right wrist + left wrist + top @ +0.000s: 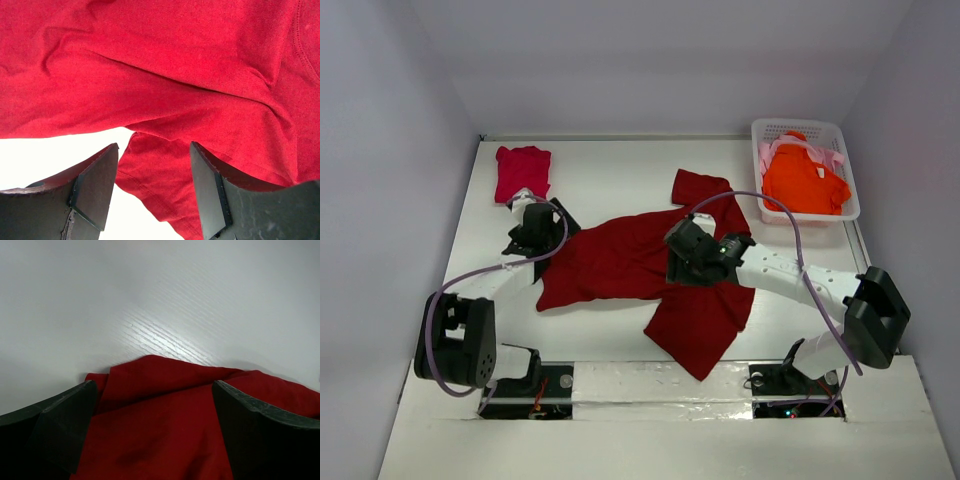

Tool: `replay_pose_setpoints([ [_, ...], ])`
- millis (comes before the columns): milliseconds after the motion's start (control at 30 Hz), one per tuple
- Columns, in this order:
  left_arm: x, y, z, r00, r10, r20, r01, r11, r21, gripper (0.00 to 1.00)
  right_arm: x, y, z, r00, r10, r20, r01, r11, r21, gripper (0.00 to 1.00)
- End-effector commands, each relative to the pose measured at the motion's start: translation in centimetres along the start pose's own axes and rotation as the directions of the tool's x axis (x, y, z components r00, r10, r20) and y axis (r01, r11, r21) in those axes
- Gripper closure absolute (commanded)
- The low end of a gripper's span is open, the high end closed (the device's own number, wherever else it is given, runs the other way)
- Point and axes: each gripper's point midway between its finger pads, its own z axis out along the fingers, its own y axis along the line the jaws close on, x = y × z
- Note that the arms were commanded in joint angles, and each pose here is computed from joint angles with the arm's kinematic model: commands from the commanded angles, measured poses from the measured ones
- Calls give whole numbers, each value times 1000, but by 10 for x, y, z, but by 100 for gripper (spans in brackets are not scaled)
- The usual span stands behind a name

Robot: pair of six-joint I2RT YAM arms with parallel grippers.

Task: Fold and stack the t-shirts
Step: Flatten the tshirt out

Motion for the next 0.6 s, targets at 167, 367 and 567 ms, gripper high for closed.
replay_pose_setpoints([
  [167, -3, 0, 9, 1000, -19, 13, 19, 1000, 8, 1, 0, 4, -9, 1000, 11, 17, -11, 1000, -22, 35],
  [367, -2, 7, 12, 1000, -19, 10, 19, 1000, -15, 1, 2, 4, -5, 1000, 8, 6, -8, 1000, -10, 35],
  [567, 5, 11, 16, 1000, -11, -8, 11, 999, -31, 1, 1, 7, -8, 1000, 0, 9, 0, 1000, -13, 35],
])
